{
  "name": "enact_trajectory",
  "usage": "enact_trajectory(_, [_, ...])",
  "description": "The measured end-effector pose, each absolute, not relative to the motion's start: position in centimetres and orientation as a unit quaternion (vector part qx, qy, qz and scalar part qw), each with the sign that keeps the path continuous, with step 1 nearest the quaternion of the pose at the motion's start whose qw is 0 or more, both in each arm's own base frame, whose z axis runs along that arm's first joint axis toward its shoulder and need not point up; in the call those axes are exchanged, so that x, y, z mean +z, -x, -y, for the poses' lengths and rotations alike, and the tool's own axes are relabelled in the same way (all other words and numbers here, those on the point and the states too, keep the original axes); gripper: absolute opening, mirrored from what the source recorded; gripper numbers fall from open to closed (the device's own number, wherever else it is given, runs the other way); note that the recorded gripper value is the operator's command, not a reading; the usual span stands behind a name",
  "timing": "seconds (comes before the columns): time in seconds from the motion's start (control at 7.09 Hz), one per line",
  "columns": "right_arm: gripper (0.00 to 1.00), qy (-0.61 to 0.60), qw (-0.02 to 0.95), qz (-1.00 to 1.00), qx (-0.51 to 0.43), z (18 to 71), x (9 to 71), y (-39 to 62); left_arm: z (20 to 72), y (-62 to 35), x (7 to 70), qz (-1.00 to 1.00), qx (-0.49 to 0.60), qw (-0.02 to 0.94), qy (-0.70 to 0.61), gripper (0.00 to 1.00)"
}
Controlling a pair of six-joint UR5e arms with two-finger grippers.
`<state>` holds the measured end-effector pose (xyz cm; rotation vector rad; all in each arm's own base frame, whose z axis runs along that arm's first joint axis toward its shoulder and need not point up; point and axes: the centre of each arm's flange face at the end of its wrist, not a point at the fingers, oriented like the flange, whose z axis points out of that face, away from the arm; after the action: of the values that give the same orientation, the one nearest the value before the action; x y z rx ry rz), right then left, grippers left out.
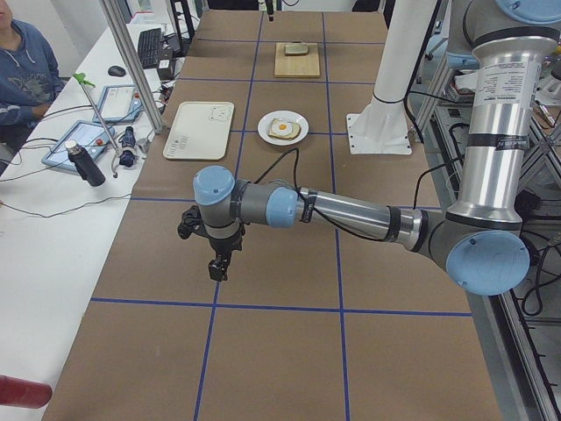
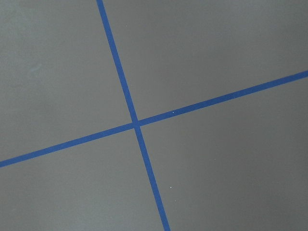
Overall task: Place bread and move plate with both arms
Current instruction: 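Lower the right gripper toward the bread slice on the wooden board, then close the right gripper on the bread slice's edge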
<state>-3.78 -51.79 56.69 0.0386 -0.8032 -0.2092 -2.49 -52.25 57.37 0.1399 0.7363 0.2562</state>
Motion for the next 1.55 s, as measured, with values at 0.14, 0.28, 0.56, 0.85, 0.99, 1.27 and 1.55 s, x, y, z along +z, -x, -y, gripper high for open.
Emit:
enact_trajectory(0.14, [1.00,-0.022,0.915,0.388,-0.106,51.7,56.4,4.2,52.2,2.5,57.4,-0.359,0.123,0.923,-0.067,0.99])
enact_trajectory(0.28, [1.00,-0.023,0.917,0.383,-0.109,51.7,56.4,4.4,52.2,2.4,57.5,-0.359,0.123,0.923,-0.066,0.99])
enact_trajectory(0.56, [1.00,-0.014,0.918,0.380,-0.116,50.2,57.9,5.1,51.9,2.4,57.9,-0.359,0.122,0.923,-0.062,0.99])
enact_trajectory(0.85, [1.00,-0.023,0.915,0.381,-0.129,46.7,61.4,5.3,51.7,2.4,58.0,-0.360,0.121,0.923,-0.061,0.99])
enact_trajectory(0.99, [1.00,-0.026,0.914,0.383,-0.129,45.2,62.5,5.7,51.7,2.4,58.0,-0.360,0.121,0.923,-0.061,0.99])
enact_trajectory(1.27, [1.00,-0.016,0.914,0.391,-0.108,43.7,63.2,8.3,51.7,2.4,58.0,-0.360,0.121,0.923,-0.061,0.99])
enact_trajectory(1.55, [0.99,0.021,0.917,0.391,-0.071,42.8,64.4,10.5,51.7,2.4,58.1,-0.360,0.121,0.923,-0.061,0.99])
